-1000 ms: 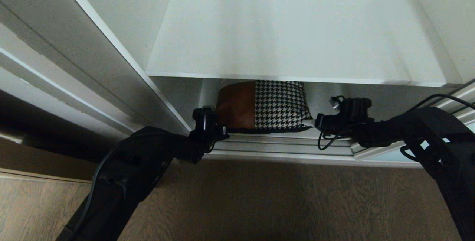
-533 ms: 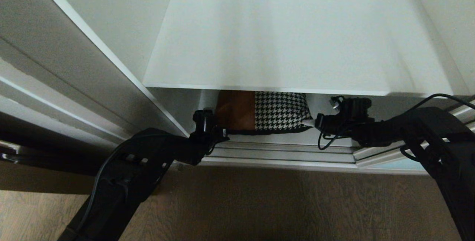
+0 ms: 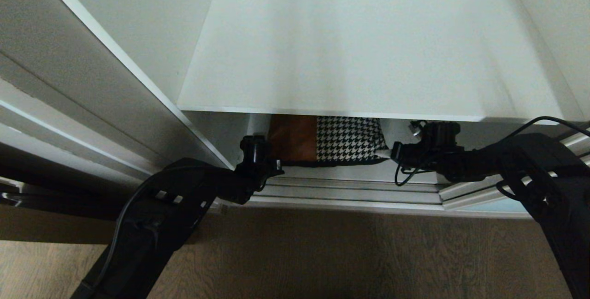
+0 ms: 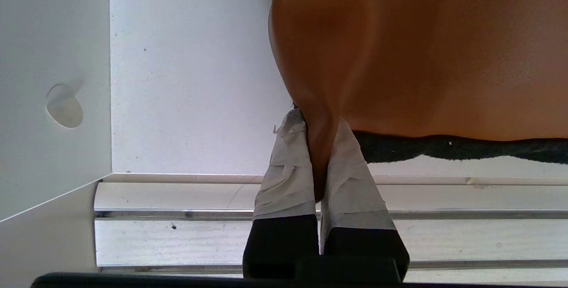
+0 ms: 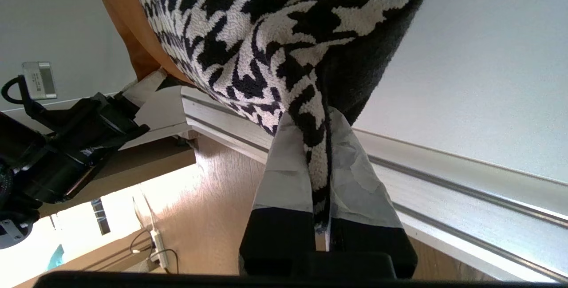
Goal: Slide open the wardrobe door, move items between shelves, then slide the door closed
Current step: Place the pillow on the lower shelf
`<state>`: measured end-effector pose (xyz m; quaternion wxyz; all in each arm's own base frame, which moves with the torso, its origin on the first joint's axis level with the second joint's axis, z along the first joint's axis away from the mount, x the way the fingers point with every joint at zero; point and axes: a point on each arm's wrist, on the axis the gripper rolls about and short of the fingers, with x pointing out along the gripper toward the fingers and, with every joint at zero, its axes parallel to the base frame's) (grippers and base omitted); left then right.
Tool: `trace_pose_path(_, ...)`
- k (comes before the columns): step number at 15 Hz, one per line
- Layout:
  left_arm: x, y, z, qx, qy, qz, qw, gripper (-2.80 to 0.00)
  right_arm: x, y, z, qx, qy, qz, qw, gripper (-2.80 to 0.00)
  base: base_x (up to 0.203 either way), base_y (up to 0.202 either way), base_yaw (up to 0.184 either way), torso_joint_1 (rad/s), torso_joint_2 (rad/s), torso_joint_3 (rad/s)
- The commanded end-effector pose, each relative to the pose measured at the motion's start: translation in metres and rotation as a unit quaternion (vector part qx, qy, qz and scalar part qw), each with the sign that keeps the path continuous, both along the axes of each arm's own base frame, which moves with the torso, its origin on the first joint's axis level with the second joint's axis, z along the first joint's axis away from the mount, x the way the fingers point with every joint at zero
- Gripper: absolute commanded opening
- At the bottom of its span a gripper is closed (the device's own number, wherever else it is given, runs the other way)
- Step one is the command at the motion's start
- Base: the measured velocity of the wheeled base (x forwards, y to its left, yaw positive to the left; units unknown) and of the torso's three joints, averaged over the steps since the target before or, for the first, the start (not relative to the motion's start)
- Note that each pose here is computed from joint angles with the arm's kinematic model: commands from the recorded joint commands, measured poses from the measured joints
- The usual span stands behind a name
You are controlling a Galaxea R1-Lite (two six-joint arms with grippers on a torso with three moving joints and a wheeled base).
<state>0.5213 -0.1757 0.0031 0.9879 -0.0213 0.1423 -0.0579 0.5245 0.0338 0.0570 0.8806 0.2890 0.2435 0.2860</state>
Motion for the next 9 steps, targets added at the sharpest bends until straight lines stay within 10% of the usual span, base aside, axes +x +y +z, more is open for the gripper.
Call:
trace_pose_path(1,0.0000,0.0002,0.0022,0.000,0.000,0.001,1.0000,-2.80,0.0003,0.0003,0.0000,0.001,0.000,0.001,1.000,-2.80,0.000,0.000,0.000,0.000,0.00,0.000)
trace_pose_path(2,-0.0007,0.0005,0.0008,0.003,0.011,0.001,0.9999,0.00,0.0003,0.0003,-0.0005,0.001,0.001,0.001,1.000,-2.80,0.000,0.000,0.000,0.000,0.00,0.000)
trace_pose_path(9,-0.0013,0.0001,0.0086,-0.014,-0.026,0.002,0.9996,0.00,-0.0008,0.0002,-0.0009,-0.003,-0.002,0.002,1.000,-2.80,0.000,0.000,0.000,0.000,0.00,0.000)
